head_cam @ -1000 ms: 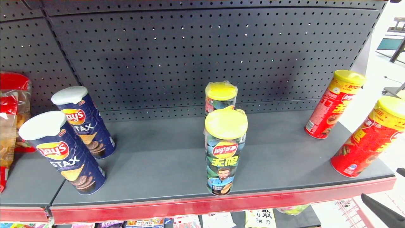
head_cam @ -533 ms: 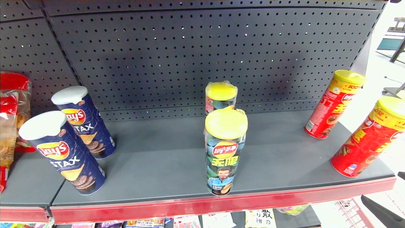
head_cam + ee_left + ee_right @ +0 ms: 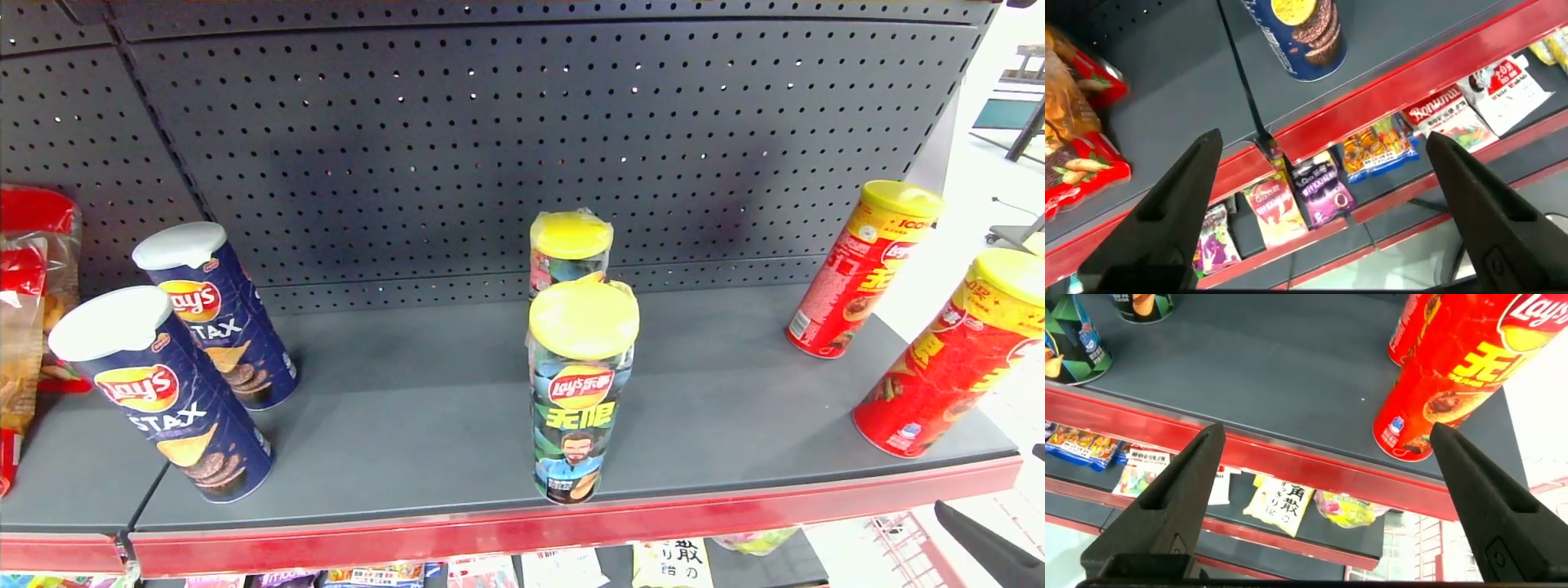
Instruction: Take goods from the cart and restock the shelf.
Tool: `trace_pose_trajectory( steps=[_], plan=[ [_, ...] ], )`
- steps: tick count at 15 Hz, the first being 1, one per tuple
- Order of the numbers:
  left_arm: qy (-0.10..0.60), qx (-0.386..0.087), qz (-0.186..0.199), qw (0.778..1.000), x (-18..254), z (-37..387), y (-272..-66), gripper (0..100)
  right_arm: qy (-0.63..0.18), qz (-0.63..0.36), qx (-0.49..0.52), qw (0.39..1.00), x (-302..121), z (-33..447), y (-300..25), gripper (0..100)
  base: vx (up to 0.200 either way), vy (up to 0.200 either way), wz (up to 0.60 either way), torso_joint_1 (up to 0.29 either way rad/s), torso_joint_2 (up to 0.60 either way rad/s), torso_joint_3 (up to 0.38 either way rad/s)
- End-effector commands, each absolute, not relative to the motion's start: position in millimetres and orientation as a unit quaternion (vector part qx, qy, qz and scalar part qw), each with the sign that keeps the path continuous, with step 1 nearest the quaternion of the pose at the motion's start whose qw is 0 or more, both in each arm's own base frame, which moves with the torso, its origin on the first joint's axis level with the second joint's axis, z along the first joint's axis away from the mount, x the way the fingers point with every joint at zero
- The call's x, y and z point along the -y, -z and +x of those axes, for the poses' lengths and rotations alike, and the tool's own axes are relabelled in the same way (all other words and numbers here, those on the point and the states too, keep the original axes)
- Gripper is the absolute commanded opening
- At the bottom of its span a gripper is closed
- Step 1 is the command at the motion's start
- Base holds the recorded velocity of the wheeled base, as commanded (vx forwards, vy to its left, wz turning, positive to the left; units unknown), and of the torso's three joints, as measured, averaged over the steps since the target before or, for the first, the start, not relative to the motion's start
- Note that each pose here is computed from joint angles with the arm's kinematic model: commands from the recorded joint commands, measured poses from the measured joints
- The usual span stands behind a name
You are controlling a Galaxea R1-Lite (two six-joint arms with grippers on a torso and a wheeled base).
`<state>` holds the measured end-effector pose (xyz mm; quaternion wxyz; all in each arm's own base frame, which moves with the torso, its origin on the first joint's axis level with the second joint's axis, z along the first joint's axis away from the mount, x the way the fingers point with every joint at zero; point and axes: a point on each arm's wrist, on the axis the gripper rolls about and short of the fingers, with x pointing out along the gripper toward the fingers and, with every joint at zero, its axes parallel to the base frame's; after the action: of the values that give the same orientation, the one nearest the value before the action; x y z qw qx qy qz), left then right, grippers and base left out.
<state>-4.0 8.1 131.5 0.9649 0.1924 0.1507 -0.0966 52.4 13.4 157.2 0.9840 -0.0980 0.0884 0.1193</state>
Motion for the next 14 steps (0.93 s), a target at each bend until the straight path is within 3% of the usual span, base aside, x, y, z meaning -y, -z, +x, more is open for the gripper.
trace_pose_trajectory(
  steps=[1,5,11,14],
  plan=[
    [0.095,-0.149,0.193,0.965,-8.2,-4.3,-132.2,100,-0.119,-0.098,-0.088,0.984,-13.3,52.2,-157.0,100,0.000,0.000,0.00,0.000,0.00,0.000],
    [0.096,-0.142,0.193,0.966,-9.0,-6.2,-131.9,100,-0.120,-0.098,-0.087,0.984,-13.3,51.7,-156.7,100,-0.150,0.000,0.00,0.007,0.00,0.001],
    [0.097,-0.127,0.201,0.967,-10.7,-10.0,-131.1,100,-0.118,-0.098,-0.087,0.984,-13.2,51.7,-156.7,100,0.000,0.000,0.00,0.000,0.00,0.000],
    [0.096,-0.124,0.201,0.967,-10.9,-10.6,-131.0,100,-0.119,-0.098,-0.092,0.984,-13.0,51.2,-153.7,100,0.000,0.000,0.60,0.001,0.00,0.002]
  ],
)
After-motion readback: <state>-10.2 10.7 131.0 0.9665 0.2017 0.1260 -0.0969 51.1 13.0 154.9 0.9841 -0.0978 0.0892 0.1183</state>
